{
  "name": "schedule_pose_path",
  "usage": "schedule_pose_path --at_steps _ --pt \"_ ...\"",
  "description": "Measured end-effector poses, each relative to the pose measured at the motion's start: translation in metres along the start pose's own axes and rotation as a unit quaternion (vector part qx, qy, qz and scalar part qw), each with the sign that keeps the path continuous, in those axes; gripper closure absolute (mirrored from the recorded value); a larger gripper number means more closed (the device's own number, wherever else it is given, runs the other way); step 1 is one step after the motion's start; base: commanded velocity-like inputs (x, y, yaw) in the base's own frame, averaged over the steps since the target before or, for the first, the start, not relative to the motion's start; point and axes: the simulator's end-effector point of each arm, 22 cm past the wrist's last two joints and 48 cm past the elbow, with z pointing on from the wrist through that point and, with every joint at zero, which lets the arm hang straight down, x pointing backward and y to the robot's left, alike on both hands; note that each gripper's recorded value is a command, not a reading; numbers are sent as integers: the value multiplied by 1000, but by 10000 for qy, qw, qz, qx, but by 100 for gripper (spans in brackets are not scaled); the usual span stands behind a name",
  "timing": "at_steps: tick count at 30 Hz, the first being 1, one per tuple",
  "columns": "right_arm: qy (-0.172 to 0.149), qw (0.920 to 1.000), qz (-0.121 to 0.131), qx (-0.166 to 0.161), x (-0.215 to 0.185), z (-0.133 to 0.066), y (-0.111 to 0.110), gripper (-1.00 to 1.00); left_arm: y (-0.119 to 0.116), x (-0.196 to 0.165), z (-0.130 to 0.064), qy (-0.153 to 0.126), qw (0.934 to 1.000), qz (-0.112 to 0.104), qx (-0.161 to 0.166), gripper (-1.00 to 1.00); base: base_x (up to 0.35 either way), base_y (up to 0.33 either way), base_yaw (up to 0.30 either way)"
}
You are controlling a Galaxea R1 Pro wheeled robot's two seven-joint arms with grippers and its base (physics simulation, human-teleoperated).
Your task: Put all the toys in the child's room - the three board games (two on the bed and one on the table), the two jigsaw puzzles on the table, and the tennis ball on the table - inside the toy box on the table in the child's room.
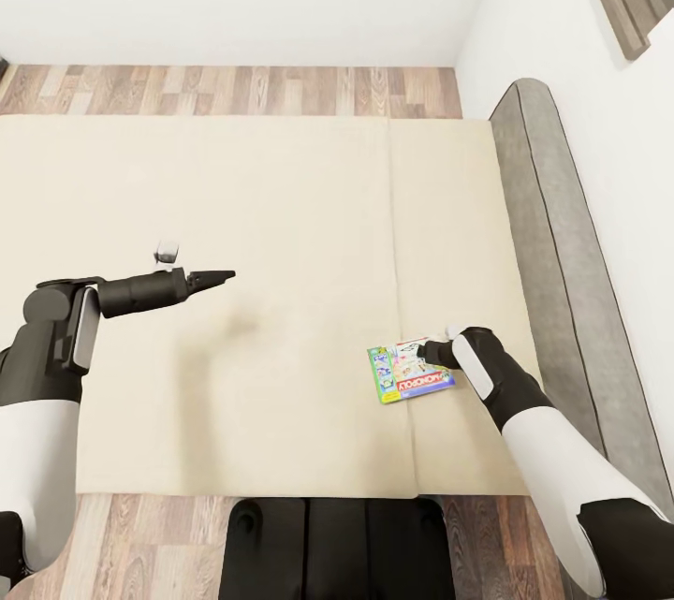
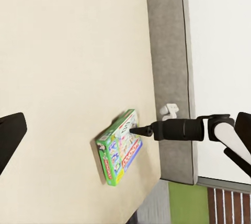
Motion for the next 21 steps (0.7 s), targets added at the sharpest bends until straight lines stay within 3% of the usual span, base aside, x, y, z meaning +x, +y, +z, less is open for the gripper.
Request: schedule_pose_path --at_steps 2,3,5,9,21 --pt "9 10000 39 -16 0 0 0 -100 1 0 0 1 10000 -1 -10 -100 0 0 0" --pt "154 9980 217 -576 9 3 22 -100 2 0 0 6 10000 -5 -17 -100 0 0 0" --pt "288 9971 230 -665 15 2 25 -100 1 1 1 6 10000 -8 -19 -100 0 0 0" --pt "315 9966 111 -749 15 1 25 -100 2 1 1 12 10000 -10 -22 -100 0 0 0" --pt "330 9964 96 -781 16 1 25 -100 3 2 0 12 10000 -24 -37 -100 0 0 0"
